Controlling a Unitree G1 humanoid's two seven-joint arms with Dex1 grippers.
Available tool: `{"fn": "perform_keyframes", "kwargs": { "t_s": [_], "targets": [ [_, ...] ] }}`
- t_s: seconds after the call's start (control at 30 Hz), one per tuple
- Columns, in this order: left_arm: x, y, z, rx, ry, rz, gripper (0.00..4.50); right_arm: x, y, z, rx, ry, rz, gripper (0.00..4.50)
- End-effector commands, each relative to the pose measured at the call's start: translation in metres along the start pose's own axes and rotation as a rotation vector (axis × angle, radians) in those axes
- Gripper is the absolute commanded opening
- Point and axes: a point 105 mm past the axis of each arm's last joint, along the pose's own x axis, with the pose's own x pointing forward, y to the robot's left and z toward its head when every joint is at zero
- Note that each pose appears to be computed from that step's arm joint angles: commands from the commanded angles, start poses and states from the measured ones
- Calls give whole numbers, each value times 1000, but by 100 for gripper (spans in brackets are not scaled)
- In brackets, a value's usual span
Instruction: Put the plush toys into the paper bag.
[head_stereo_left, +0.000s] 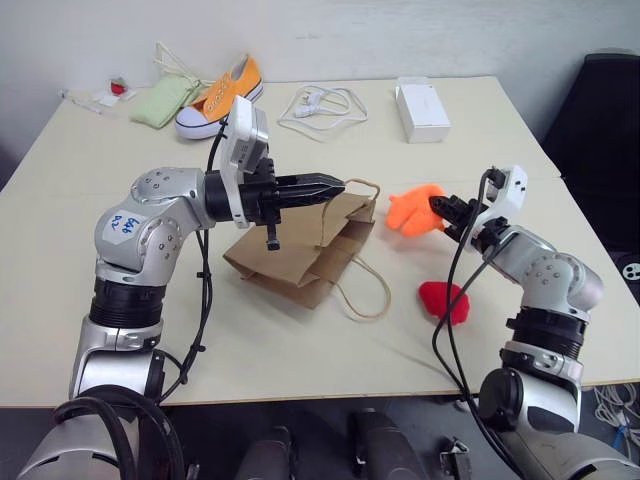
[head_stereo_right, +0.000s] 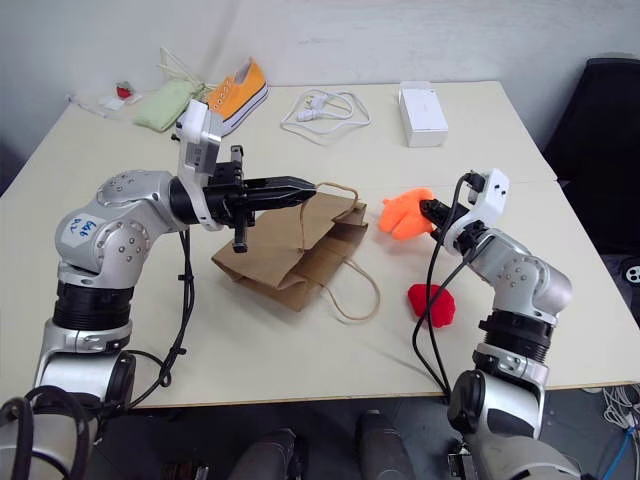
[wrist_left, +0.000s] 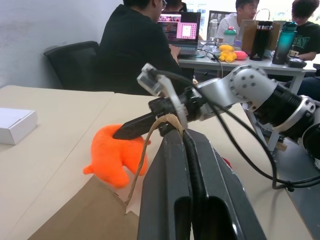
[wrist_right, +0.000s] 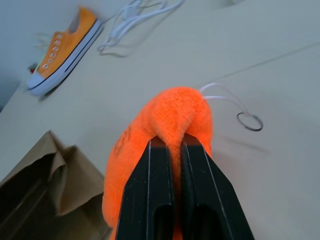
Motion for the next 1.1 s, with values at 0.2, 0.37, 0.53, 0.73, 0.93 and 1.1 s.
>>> {"fn": "perform_keyframes", "kwargs": {
  "t_s": [0.2,0.37,0.53,0.73,0.93,1.1],
  "targets": [
    [5,-1,16,48,-44,-23,0,-8,105,-43,-324,190,350,1],
    [10,-6,19,48,-53,-58,0,30,127,-61,-328,208,356,1],
    [11,-5,19,51,-57,-54,0,69,139,-56,-270,143,317,26],
    [5,-3,17,56,-52,-20,0,70,144,-56,-137,112,353,226],
    [1,1,15,55,-47,10,0,28,126,-61,-202,154,380,426],
    [-1,-3,14,50,-36,2,0,-51,67,-41,-379,141,182,426]
  ]
}}
